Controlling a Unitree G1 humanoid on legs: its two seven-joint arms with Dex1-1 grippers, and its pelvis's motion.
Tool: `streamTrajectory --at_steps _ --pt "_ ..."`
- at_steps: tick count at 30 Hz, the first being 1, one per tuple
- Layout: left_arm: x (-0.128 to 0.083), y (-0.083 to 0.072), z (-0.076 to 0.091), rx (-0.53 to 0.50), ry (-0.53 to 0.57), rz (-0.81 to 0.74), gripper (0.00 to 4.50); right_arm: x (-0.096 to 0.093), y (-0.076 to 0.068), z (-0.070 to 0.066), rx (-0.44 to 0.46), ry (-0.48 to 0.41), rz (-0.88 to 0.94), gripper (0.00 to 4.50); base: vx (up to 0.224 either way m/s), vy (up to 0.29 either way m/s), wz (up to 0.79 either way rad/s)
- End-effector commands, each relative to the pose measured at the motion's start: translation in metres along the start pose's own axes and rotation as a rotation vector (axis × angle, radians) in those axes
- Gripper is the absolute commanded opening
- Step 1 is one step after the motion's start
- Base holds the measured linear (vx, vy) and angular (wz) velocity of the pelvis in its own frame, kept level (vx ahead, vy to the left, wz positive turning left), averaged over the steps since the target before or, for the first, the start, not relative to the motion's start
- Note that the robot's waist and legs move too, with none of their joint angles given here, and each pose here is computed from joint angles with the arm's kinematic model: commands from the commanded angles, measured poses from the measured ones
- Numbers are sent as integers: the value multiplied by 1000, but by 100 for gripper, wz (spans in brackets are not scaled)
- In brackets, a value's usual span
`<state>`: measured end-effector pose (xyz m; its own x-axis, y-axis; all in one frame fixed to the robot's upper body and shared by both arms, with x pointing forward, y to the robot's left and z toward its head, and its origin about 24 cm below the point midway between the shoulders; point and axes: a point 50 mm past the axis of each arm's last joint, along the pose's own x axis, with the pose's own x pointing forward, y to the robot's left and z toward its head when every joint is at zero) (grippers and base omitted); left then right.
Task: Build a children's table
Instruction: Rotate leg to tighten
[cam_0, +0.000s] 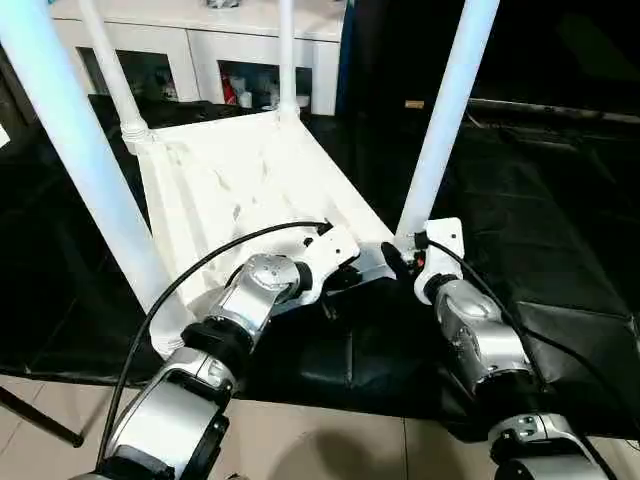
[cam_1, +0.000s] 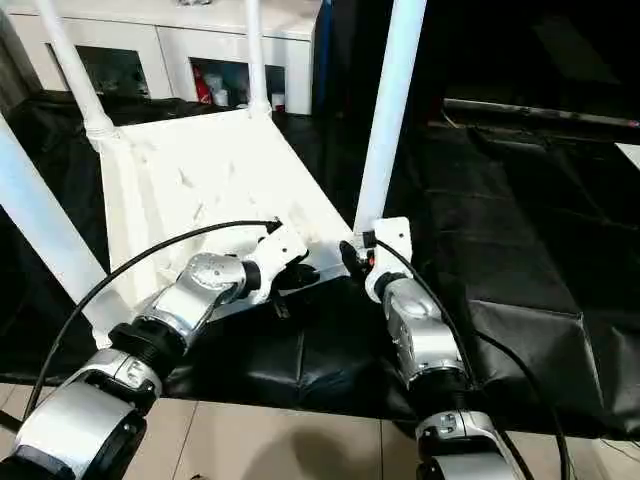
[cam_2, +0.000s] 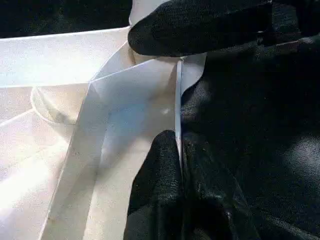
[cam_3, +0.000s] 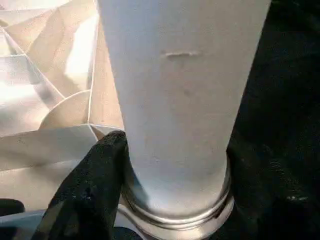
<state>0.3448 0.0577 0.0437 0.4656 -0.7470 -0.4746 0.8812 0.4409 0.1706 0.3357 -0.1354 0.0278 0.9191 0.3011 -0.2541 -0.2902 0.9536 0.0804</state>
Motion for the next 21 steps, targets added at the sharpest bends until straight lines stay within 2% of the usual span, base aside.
streamTrajectory --at_steps 1,3,6,7,12,17,21 --pt "-2 -2 -13 -34 1 4 0 -2 12 8 -5 -47 163 348 0 0 0" --pt "-7 2 -17 -29 -2 -5 0 -8 4 12 -41 -46 241 378 0 0 0" --pt "-12 4 -19 -23 -6 -29 0 -16 -4 13 -89 -14 319 396 0 0 0" --pt "-18 6 -22 -17 -14 -62 0 -25 -12 14 -115 20 400 409 0 0 0" --pt "-30 4 -24 -8 -59 -177 0 -39 -24 25 -169 23 528 409 0 0 0" --pt "-38 1 -27 5 -62 -260 0 -41 -26 31 -192 30 573 409 0 0 0" --pt "-42 -1 -28 -4 -72 -304 0 -40 -24 29 -216 56 598 409 0 0 0"
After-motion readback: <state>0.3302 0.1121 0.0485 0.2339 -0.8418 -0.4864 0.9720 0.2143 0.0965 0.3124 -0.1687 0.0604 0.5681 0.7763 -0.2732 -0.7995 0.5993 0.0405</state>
